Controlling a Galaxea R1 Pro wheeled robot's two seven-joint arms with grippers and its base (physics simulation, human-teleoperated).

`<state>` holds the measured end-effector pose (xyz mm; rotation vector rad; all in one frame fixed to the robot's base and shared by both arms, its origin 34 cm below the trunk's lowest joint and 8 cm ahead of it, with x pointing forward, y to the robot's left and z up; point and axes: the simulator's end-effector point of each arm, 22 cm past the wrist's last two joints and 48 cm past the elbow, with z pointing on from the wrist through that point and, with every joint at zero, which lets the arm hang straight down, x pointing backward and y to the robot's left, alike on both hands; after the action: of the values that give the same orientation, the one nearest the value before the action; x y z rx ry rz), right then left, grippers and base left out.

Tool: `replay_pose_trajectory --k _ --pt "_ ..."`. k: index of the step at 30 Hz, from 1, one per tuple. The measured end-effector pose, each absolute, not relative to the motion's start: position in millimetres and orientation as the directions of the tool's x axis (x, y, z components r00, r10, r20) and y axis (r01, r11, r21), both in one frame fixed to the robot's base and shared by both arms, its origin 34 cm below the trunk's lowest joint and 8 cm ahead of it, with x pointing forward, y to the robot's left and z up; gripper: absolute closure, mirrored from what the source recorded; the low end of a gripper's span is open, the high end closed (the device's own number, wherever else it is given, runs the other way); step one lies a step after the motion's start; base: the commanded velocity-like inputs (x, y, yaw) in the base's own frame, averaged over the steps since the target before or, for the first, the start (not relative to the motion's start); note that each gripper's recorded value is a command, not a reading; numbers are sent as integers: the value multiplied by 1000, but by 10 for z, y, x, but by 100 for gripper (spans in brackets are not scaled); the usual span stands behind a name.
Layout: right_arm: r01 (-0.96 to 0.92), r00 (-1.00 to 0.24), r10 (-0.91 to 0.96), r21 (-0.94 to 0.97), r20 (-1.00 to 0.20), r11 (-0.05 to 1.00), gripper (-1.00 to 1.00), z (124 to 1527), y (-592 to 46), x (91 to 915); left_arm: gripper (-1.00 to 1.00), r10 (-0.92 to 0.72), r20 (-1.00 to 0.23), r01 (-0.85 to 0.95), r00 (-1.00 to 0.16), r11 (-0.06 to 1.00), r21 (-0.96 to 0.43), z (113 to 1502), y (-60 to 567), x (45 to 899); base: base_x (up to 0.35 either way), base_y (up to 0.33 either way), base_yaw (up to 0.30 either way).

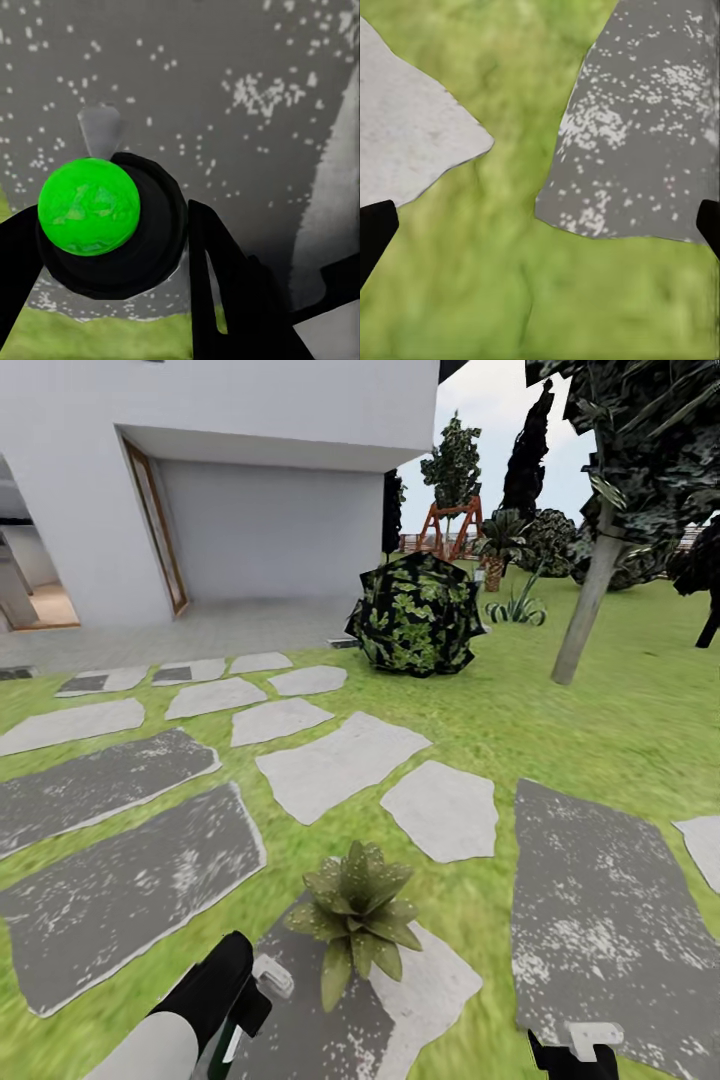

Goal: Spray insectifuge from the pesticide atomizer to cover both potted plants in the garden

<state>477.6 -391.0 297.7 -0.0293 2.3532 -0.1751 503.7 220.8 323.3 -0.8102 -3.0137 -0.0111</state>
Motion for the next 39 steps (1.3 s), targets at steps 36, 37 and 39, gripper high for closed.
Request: replay_pose_trajectory --k 36,37,39 --pt "29 -710 -73 -133 -700 991 -100 2969 -3891 4774 100 492 25 492 -870 867 73 3252 2402 5119 -20 -223 156" --pt "29 -710 -73 -133 -700 991 -100 2969 -3890 4773 100 492 25 492 -871 868 73 3253 2403 5119 -9 -7 276" --pt "29 -710 -73 -133 -700 991 -100 2969 -3890 4773 100 490 25 491 -871 868 73 3253 2410 5119 -4 -3 277"
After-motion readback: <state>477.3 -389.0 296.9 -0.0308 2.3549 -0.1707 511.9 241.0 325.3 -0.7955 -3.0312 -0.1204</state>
